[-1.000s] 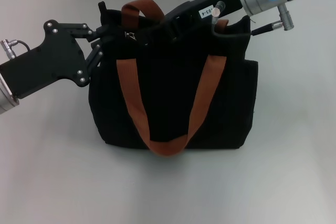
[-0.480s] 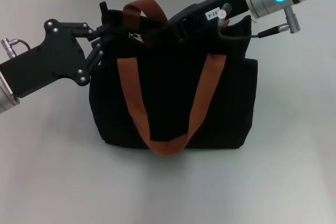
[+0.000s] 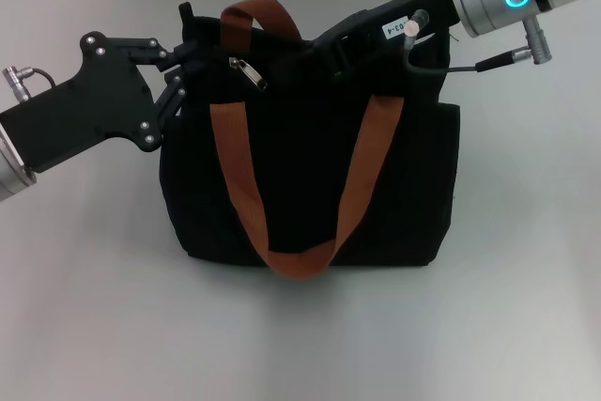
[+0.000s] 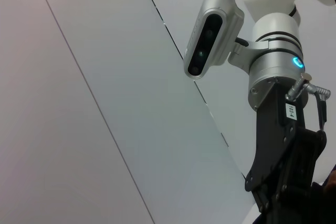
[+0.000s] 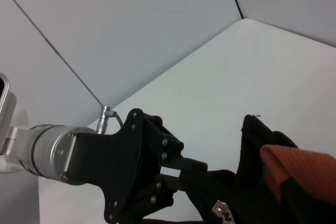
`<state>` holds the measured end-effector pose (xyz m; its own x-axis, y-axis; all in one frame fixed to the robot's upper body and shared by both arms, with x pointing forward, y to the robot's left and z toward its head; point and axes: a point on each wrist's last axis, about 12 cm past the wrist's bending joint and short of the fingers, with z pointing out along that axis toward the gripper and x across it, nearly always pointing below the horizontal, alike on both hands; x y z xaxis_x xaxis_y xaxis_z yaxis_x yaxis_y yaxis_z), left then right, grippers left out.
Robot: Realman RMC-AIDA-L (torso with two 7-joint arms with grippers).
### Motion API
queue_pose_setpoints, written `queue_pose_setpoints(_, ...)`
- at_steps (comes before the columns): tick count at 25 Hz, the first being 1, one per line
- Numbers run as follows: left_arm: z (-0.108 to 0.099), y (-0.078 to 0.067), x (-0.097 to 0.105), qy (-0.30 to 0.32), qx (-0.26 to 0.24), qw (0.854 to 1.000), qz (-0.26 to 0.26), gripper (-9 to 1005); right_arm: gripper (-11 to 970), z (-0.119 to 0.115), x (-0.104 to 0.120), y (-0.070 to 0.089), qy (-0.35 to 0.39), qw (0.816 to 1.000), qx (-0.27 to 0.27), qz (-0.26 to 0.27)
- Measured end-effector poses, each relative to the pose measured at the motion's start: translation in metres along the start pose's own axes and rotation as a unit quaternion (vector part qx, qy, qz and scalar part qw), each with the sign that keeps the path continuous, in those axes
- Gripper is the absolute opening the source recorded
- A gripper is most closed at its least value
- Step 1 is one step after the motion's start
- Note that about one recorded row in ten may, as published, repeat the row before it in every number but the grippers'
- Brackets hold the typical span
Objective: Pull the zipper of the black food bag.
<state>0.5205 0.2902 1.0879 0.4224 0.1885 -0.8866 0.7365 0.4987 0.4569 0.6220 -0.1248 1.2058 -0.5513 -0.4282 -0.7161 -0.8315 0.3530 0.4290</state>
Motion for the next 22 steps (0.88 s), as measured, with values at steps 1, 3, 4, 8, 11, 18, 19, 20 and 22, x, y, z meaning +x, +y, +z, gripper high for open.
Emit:
queue_pose_setpoints(1,0.0001,0.0000,0.0000,0.000,0.000,1.000,0.000,69,0,0.0000,0.0002,0.0001,0.001,1.000,-0.001,0.000)
queue_pose_setpoints(3,0.0002,0.0001,0.0000,0.000,0.000,1.000,0.000,69,-1,0.0000,0.0003,0.0003,0.001,1.000,-0.001,-0.001)
queue_pose_setpoints(4,0.0004,0.0003,-0.0001,0.000,0.000,1.000,0.000,69,-1,-0.0001,0.0004,0.0006,0.002,1.000,-0.002,-0.003)
queue_pose_setpoints(8,0.0006,0.0003,-0.0002,-0.001,0.000,1.000,0.000,69,-2,-0.0008,-0.0014,0.0018,0.000,1.000,-0.005,-0.006)
queue_pose_setpoints(11,0.0006,0.0003,-0.0002,-0.001,0.000,1.000,0.000,68,-2,-0.0023,-0.0030,0.0022,-0.005,1.000,-0.005,-0.006)
queue_pose_setpoints(18,0.0006,-0.0003,-0.0002,-0.002,0.001,1.000,-0.001,68,17,-0.0018,-0.0044,0.0047,-0.001,1.000,-0.015,-0.004)
queue_pose_setpoints(19,0.0006,-0.0003,-0.0002,-0.002,0.001,1.000,-0.001,68,25,-0.0018,-0.0044,0.0047,-0.001,1.000,-0.015,-0.004)
queue_pose_setpoints(20,0.0006,-0.0004,-0.0004,-0.003,0.001,1.000,-0.001,68,34,-0.0014,-0.0048,0.0050,-0.002,1.000,-0.016,-0.004)
queue_pose_setpoints(22,0.0007,-0.0006,-0.0006,-0.004,0.002,1.000,-0.001,68,127,0.0000,-0.0056,0.0051,-0.001,1.000,-0.015,-0.002)
